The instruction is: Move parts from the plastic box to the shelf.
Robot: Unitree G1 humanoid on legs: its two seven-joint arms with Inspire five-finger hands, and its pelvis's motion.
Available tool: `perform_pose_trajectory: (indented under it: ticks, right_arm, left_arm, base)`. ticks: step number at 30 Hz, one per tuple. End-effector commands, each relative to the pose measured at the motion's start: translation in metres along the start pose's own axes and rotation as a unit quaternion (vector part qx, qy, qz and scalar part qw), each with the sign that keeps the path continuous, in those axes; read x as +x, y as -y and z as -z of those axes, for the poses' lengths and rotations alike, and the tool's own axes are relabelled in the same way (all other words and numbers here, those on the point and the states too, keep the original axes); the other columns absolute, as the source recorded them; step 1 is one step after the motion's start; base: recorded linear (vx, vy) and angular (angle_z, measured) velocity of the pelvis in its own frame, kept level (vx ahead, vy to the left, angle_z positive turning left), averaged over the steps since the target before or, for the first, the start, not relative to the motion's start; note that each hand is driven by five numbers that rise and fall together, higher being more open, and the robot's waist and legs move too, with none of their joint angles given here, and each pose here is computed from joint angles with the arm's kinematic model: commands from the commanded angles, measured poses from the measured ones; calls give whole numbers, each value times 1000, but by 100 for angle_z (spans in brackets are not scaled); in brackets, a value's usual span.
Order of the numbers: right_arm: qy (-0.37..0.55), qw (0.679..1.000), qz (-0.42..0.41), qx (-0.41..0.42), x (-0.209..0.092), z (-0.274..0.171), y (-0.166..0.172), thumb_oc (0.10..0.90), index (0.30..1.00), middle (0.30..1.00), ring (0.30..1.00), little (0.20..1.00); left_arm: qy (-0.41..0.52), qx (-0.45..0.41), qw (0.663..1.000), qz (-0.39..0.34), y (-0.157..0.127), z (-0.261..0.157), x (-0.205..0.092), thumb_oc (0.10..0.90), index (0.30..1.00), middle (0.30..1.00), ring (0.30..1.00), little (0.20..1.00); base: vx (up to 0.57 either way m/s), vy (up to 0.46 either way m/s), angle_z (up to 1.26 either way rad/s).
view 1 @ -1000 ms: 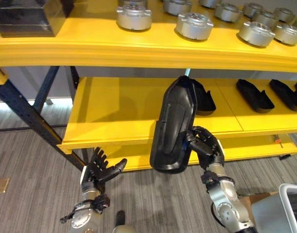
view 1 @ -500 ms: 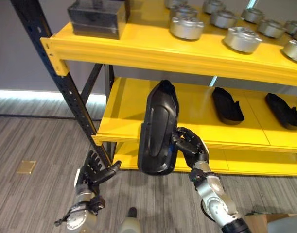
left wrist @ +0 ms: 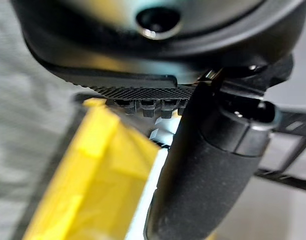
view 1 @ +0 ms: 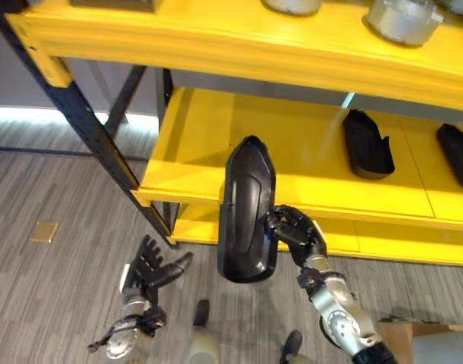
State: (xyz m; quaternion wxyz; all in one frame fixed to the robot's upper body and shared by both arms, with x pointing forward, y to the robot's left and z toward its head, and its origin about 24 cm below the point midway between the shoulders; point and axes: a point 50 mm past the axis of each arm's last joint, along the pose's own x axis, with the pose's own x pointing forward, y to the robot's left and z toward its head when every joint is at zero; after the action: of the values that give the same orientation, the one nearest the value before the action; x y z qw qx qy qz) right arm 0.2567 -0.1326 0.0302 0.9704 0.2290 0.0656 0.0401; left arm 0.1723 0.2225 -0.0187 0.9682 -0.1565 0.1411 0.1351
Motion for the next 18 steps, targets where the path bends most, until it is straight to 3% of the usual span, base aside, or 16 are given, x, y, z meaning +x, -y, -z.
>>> perform_pose_trajectory:
  ticks: [1, 18]
  right_arm:
    - [182, 977, -99, 44, 13, -74, -43, 400, 300, 300, 300, 300]
    - [234, 960, -148, 30, 36, -108, -88, 400, 300, 300, 300, 300]
  left_arm:
    - [139, -2, 988, 71, 19, -61, 12, 900, 1000, 1000, 1000, 1000]
    - [162, -15, 983, 81, 30, -72, 15, 900, 1000, 1000, 1000, 1000]
  base:
    - [-24, -145, 8]
    - [-9, -52, 0]
